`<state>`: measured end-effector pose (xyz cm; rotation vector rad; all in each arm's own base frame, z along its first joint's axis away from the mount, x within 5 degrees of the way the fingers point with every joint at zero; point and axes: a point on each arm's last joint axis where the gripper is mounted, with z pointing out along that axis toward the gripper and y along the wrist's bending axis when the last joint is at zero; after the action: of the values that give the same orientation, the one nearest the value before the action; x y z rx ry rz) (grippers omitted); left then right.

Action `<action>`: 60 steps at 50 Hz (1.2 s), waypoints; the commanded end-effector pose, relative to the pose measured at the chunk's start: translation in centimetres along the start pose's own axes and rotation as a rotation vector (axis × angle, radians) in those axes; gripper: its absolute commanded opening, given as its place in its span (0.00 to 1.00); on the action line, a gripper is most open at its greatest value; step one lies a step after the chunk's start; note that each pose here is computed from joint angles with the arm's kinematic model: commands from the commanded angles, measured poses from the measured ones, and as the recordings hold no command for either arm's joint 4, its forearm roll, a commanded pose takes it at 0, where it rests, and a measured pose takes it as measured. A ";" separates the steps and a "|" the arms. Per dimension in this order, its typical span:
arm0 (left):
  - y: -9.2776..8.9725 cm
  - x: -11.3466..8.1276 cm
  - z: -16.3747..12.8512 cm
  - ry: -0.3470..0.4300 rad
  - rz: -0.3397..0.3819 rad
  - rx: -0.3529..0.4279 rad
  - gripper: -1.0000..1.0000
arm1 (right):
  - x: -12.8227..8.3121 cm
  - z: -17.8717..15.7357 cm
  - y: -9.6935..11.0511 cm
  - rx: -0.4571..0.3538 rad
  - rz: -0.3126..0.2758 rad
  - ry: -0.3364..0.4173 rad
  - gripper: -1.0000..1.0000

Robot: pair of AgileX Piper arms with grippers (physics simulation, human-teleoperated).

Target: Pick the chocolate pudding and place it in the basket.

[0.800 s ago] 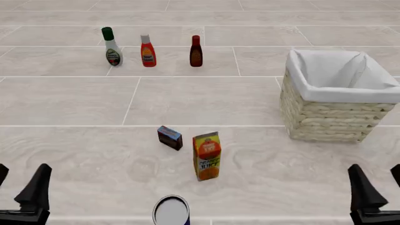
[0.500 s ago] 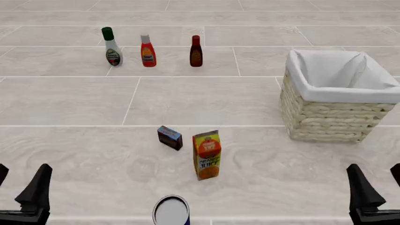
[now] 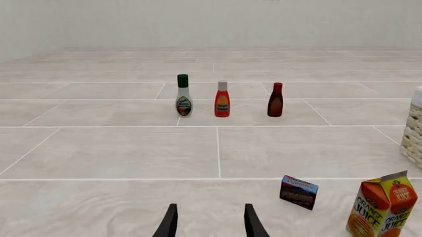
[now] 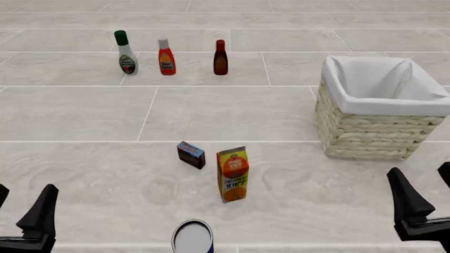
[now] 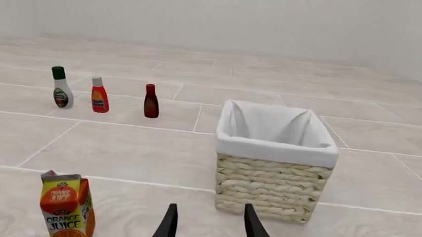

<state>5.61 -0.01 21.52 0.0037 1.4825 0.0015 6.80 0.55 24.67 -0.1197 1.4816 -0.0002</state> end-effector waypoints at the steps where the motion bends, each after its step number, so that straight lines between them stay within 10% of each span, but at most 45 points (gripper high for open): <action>1: 0.0 -0.1 0.0 -0.001 0.001 -0.001 1.00 | -4.5 2.4 0.7 -0.114 -0.087 -0.009 1.00; 24: 0.0 0.1 0.0 -0.002 0.002 -0.001 1.00 | -11.0 8.1 3.9 -0.347 -0.178 0.065 1.00; 60: 0.0 0.0 0.0 -0.003 0.004 -0.001 1.00 | -13.5 14.6 10.9 -0.580 -0.260 0.163 1.00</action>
<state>5.58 -0.01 21.56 0.0066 1.4797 0.0040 18.24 11.51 37.69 -0.7417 1.5726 0.1795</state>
